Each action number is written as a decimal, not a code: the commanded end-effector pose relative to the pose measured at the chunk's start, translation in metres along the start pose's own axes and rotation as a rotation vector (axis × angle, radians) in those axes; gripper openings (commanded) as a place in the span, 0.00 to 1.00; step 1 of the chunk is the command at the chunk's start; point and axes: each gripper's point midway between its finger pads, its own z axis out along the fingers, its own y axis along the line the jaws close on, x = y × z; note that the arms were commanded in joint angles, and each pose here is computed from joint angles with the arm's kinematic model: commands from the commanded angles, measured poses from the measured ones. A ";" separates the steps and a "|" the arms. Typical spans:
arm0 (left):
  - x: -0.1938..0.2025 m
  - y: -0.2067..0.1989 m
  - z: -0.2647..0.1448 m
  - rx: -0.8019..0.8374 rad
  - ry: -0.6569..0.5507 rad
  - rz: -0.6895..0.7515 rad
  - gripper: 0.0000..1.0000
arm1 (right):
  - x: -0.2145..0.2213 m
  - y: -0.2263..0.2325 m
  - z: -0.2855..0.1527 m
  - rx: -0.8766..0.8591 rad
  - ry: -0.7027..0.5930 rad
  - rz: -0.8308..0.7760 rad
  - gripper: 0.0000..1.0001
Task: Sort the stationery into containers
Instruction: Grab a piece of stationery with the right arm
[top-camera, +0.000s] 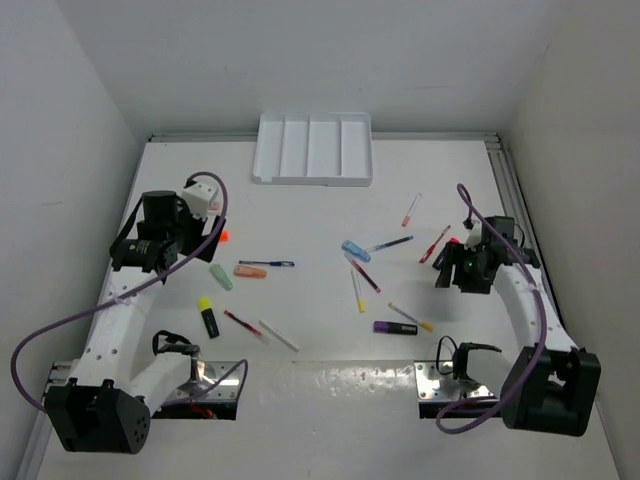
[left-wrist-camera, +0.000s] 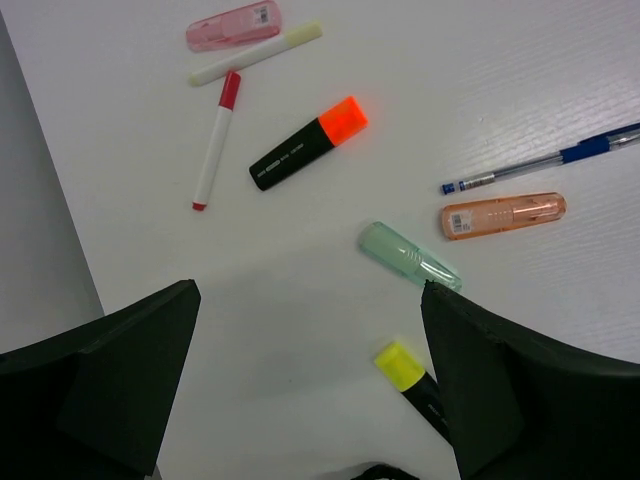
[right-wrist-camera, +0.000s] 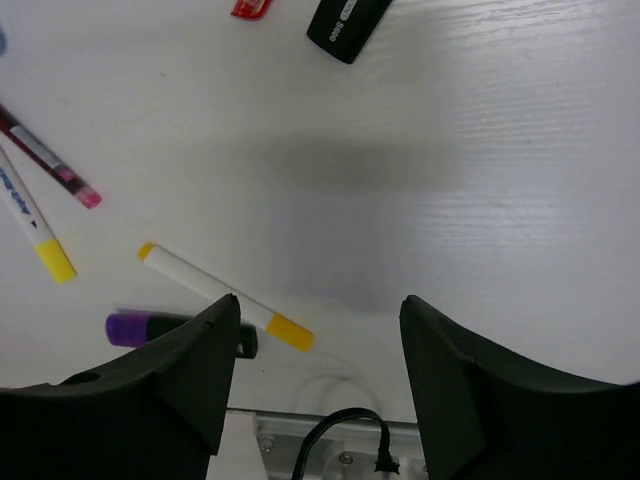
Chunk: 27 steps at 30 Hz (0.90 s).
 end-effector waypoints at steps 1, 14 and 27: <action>-0.014 0.008 -0.001 -0.036 -0.036 -0.015 1.00 | -0.033 -0.006 0.000 0.049 -0.087 0.059 0.63; -0.026 0.010 0.007 -0.024 -0.044 -0.022 1.00 | -0.096 -0.025 0.042 0.092 -0.059 0.222 0.48; -0.024 0.019 0.009 -0.068 -0.030 -0.043 1.00 | -0.117 -0.039 0.092 0.108 0.040 0.324 0.46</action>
